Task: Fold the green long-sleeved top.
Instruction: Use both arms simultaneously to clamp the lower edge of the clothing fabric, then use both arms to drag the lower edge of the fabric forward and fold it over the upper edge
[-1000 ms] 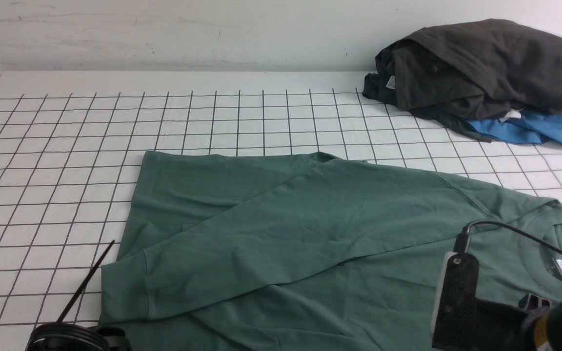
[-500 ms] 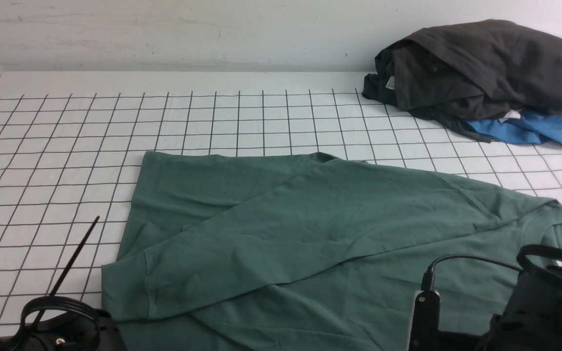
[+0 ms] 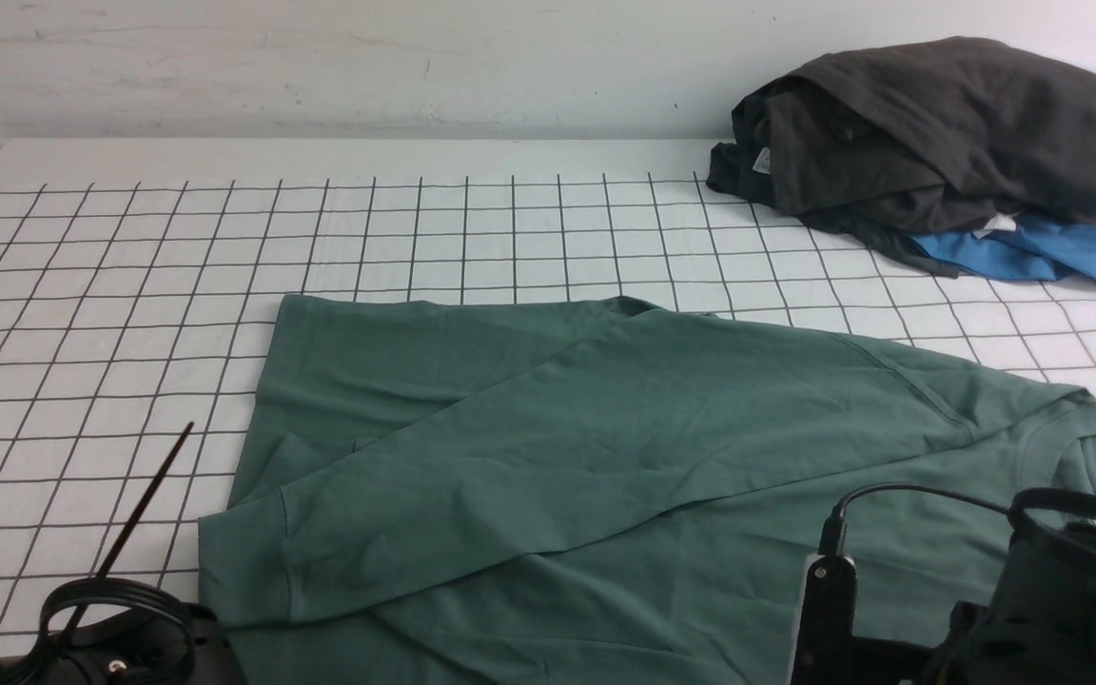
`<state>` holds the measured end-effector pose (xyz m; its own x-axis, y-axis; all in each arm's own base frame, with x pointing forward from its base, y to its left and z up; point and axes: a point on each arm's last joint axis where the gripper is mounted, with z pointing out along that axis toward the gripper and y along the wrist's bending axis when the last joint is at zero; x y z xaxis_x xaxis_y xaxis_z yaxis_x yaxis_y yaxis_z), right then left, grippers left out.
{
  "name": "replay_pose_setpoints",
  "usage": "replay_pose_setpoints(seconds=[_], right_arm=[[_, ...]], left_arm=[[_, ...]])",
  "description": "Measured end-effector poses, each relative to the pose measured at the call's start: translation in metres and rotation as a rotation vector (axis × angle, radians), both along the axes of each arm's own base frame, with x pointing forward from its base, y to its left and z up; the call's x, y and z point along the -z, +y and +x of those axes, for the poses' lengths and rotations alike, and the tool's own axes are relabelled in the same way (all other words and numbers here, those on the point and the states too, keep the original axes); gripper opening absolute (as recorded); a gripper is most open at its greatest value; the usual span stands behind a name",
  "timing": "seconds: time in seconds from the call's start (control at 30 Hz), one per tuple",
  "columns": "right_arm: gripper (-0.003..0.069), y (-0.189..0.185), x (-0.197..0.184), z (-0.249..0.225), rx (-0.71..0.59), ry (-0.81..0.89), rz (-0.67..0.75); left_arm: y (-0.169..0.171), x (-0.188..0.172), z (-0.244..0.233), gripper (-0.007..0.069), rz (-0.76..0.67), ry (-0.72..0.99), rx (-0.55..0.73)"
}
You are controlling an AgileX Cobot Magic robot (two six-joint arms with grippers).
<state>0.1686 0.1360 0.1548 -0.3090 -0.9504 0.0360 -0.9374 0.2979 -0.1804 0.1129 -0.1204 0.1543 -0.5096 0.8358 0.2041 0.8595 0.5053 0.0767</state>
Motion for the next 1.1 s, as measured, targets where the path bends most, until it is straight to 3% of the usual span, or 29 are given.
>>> replay_pose_setpoints(seconds=[0.23,0.53,0.67,0.87,1.1], right_arm=[[0.0016,-0.003,-0.014,-0.002,-0.013,-0.043,0.018],[0.0015,0.002,-0.068,0.019,-0.047,-0.117,0.007],[0.0015,-0.003,-0.099,0.056,0.023,-0.176,0.074],[0.0015,-0.016,-0.11,0.112,0.094,-0.153,0.142],[0.0015,-0.021,-0.114,0.186,0.142,-0.174,0.193]], left_arm=[[0.0,-0.001,0.0,0.0006,0.007,0.001,0.001],[-0.003,-0.041,0.045,0.0006,-0.001,-0.084,-0.091],[0.003,-0.081,0.092,0.0006,-0.091,-0.189,-0.133],[0.02,-0.124,0.154,0.0006,-0.153,-0.321,-0.161],[0.038,-0.139,0.233,0.0006,-0.161,-0.398,-0.196]])
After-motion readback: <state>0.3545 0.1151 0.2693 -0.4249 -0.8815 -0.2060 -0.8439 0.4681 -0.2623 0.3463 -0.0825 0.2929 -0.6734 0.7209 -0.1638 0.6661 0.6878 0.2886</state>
